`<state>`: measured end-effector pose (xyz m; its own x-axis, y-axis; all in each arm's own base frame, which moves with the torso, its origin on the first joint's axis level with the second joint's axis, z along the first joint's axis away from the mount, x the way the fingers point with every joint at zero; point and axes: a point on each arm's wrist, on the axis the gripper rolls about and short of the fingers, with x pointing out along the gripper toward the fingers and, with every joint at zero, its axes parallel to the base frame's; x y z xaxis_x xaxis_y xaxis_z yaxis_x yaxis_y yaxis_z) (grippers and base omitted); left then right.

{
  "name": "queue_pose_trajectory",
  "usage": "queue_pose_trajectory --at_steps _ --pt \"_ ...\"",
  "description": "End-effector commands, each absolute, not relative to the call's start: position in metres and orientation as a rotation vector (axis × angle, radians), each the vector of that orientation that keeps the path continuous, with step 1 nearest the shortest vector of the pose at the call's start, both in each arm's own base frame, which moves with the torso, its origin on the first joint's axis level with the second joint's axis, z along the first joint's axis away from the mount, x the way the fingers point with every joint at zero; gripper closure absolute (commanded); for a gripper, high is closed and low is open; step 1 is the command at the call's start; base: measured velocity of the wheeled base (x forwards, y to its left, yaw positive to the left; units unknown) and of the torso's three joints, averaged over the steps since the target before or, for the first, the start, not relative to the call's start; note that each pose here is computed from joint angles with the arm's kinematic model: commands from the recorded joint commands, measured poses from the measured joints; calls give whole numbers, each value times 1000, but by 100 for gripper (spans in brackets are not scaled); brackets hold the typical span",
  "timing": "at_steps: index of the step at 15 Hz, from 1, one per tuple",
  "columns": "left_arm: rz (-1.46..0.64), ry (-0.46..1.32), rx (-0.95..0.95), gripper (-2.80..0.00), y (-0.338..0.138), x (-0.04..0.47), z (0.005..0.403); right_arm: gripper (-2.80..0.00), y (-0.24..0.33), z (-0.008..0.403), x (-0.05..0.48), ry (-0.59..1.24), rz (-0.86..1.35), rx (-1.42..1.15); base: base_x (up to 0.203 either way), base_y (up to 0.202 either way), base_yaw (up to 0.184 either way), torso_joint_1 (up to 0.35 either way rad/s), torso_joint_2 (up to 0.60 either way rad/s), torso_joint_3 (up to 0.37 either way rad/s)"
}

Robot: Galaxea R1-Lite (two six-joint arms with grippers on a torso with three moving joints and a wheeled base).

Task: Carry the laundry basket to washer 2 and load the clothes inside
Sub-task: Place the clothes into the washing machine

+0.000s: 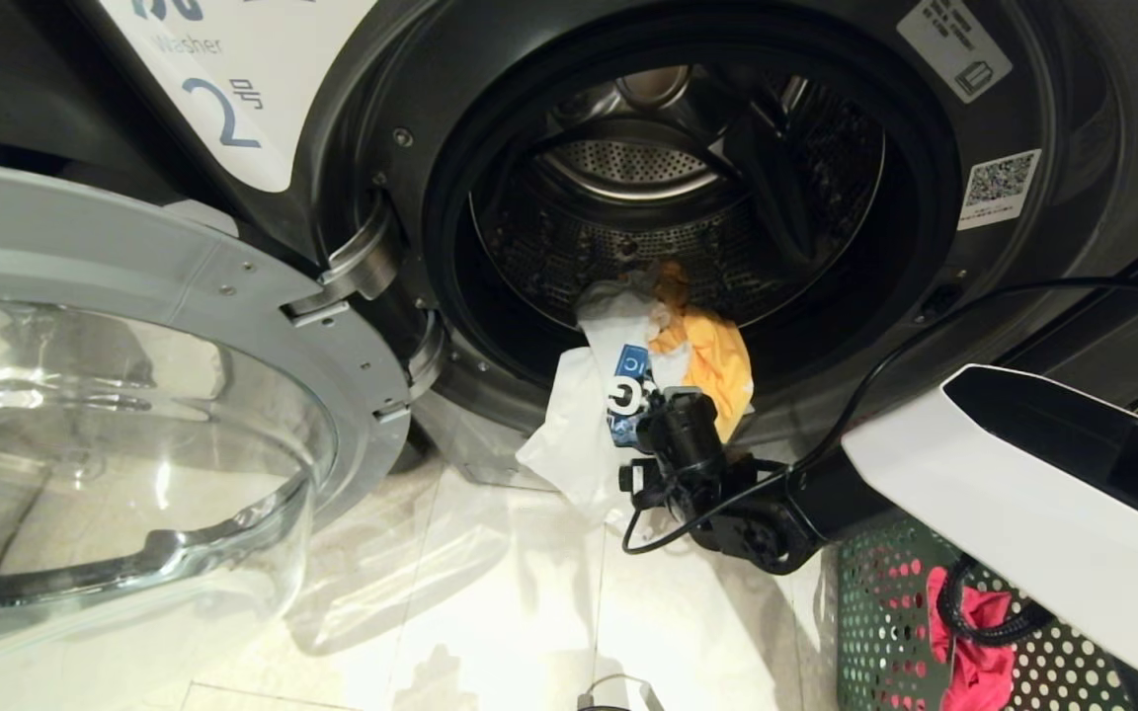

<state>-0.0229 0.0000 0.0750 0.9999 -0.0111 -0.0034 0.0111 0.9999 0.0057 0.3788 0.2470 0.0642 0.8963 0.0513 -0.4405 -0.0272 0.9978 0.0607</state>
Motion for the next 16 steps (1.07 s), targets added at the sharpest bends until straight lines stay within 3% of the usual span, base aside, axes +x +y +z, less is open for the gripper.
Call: queue_pose_trajectory --at_steps 1,12,13,16 --pt "-11 3 6 0 0 -23 75 -280 240 57 390 444 38 46 0 0 0 0 0 0" --pt "-11 4 6 0 0 -23 75 -280 239 48 417 372 123 17 0 0 0 0 0 0" --pt "-11 4 6 0 0 -23 75 0 240 48 419 366 124 17 0 0 0 0 0 0" --pt "-11 3 6 0 0 -23 75 0 240 46 423 365 124 3 0 0 0 0 0 0"
